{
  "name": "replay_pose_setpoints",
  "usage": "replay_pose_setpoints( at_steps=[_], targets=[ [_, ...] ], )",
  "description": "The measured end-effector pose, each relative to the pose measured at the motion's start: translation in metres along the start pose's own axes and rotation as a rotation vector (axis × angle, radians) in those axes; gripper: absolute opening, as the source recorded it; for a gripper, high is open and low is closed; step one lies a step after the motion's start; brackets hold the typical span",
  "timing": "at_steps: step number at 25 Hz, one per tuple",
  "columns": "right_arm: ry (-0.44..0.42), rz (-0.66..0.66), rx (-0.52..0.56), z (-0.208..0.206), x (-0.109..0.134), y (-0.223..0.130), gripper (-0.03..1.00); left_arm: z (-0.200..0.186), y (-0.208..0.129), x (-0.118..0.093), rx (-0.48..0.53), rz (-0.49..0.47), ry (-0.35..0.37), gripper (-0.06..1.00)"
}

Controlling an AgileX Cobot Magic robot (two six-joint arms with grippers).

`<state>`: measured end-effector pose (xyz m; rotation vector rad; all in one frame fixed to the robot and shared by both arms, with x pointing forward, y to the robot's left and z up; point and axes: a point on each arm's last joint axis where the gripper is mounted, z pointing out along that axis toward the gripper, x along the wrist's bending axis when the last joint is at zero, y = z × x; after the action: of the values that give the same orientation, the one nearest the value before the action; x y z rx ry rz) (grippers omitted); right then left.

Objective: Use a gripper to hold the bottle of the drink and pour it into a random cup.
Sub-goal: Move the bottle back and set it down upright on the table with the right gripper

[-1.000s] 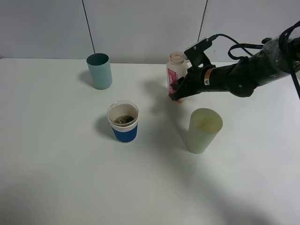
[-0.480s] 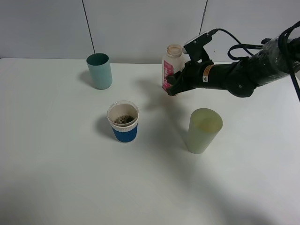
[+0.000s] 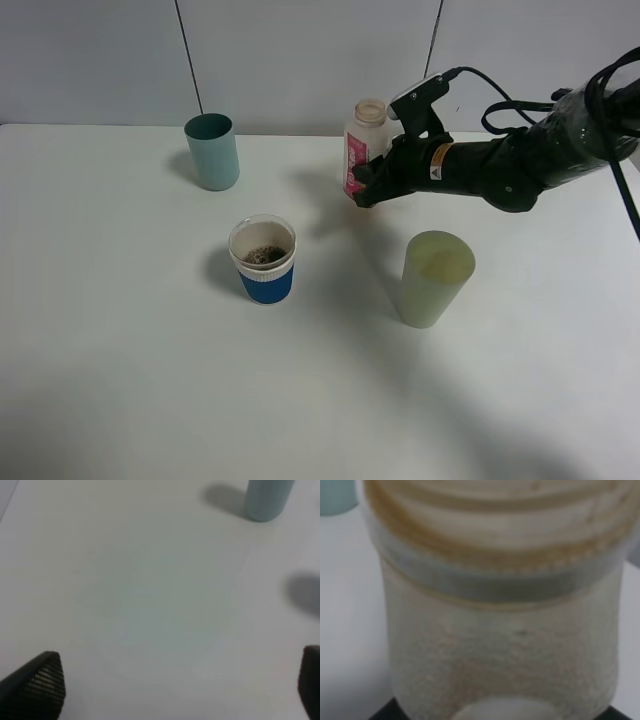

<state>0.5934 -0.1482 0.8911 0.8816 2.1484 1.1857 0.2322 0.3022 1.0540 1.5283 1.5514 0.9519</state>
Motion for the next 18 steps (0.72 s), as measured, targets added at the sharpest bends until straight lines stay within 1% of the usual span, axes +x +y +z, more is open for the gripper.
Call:
replay_pose_setpoints(
  at_steps=[8,15,18],
  targets=[
    [0.004,0.017,0.014,0.0029,0.0009,-0.0056,0.36,0.0000,0.0000,0.0000,0.000,0.000,0.000,0.93],
    [-0.006,0.102,0.016,0.0029,0.0000,-0.0057,0.36,0.0000,0.0000,0.0000,0.000,0.000,0.000,0.93],
    [-0.006,0.115,0.016,0.0029,0.0000,-0.0057,0.36,0.0000,0.0000,0.0000,0.000,0.000,0.000,0.93]
  ],
)
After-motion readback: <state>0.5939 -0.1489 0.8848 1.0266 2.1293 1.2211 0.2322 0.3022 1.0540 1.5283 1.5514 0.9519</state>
